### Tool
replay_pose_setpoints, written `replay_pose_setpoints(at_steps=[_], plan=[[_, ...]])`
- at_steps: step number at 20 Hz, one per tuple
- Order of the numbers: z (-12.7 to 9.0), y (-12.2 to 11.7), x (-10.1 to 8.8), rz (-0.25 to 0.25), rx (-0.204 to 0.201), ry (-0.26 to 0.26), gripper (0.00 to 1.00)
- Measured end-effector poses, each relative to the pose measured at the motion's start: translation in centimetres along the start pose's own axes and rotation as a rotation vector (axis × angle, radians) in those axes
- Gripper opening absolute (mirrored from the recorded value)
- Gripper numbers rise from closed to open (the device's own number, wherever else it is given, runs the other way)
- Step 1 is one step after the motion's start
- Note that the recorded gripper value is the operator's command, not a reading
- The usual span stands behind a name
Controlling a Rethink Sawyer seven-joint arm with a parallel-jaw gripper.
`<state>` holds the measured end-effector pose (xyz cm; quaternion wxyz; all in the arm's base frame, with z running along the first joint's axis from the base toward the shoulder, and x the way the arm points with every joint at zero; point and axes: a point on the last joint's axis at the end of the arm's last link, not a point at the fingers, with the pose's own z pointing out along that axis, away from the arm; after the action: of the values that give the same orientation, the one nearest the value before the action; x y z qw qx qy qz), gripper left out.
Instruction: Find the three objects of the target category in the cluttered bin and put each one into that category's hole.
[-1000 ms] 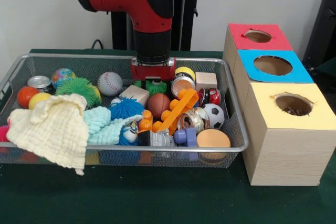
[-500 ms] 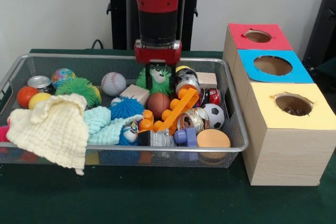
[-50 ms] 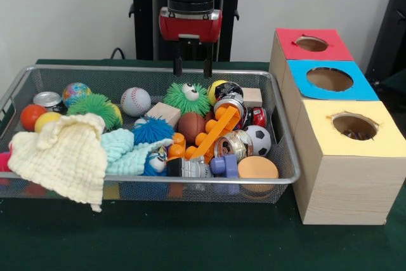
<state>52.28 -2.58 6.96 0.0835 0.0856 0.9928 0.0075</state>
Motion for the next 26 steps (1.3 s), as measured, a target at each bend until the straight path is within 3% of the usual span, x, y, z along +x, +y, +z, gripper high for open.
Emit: replay_pose_setpoints(at_steps=[4, 17, 26], plan=[[0.1, 0.0, -0.5, 0.017, -0.016, -0.004, 1.00], [2.2, 0.3, 0.5, 0.030, -0.048, 0.038, 1.00], [3.6, -0.9, -2.8, 0.048, -0.043, 0.005, 1.00]])
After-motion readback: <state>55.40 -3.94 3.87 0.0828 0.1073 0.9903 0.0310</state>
